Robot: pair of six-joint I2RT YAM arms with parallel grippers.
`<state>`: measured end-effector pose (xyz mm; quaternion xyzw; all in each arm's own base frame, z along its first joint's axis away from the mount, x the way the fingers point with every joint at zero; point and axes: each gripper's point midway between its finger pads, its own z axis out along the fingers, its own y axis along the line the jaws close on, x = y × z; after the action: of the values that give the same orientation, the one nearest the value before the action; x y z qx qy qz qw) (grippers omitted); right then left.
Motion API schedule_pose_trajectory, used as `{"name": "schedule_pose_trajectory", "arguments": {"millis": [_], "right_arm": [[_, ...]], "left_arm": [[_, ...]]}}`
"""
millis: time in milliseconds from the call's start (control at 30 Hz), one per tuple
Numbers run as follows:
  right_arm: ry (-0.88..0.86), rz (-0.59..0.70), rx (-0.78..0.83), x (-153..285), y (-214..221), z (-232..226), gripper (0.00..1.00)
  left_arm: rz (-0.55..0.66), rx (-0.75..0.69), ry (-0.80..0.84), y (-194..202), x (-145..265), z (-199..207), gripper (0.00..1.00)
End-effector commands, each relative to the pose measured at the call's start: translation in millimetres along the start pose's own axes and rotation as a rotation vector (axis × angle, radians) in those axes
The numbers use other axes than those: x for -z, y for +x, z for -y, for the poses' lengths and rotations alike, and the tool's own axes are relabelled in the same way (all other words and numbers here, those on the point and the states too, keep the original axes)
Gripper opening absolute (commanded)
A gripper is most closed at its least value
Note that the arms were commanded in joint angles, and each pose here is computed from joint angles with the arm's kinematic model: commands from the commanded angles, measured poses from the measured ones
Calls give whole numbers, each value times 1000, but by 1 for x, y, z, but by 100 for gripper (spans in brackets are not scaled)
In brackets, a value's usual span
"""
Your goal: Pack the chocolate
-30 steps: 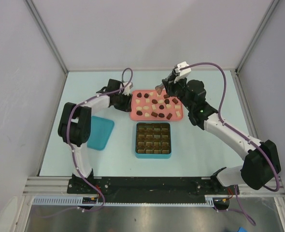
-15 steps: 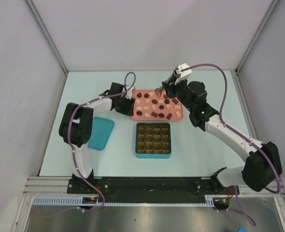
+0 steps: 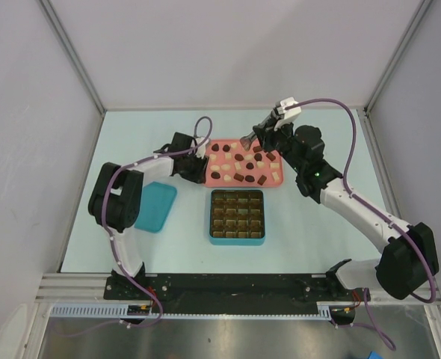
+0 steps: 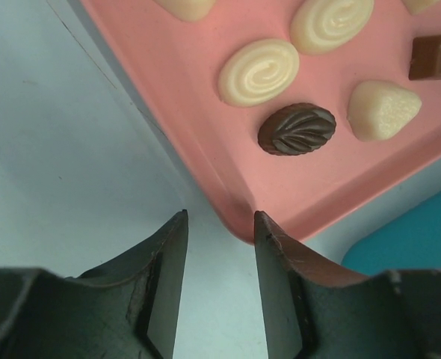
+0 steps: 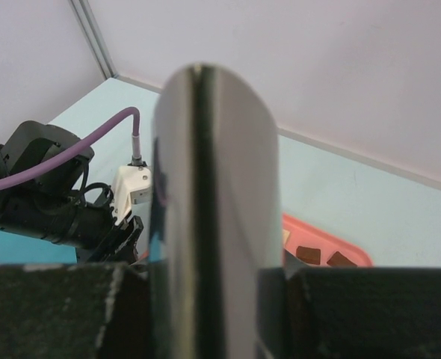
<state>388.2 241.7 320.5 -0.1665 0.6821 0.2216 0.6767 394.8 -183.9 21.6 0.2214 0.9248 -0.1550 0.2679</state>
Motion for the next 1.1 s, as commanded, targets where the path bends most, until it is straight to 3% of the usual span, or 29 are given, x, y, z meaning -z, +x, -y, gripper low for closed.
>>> {"name": "schedule_pose_trajectory", "arguments": {"millis": [0,733,1067], "right_arm": [[-5,60,-13,9,-23,0,4],[1,12,-10,36,-16,1,4],[-22,-22,-43,53,-10,-8,4]], "left_arm": [[-23,-16,19,12,13,14,44],[-92,-199,107,67,45,49,29],[-96,-278,141,81,61,67,31]]}}
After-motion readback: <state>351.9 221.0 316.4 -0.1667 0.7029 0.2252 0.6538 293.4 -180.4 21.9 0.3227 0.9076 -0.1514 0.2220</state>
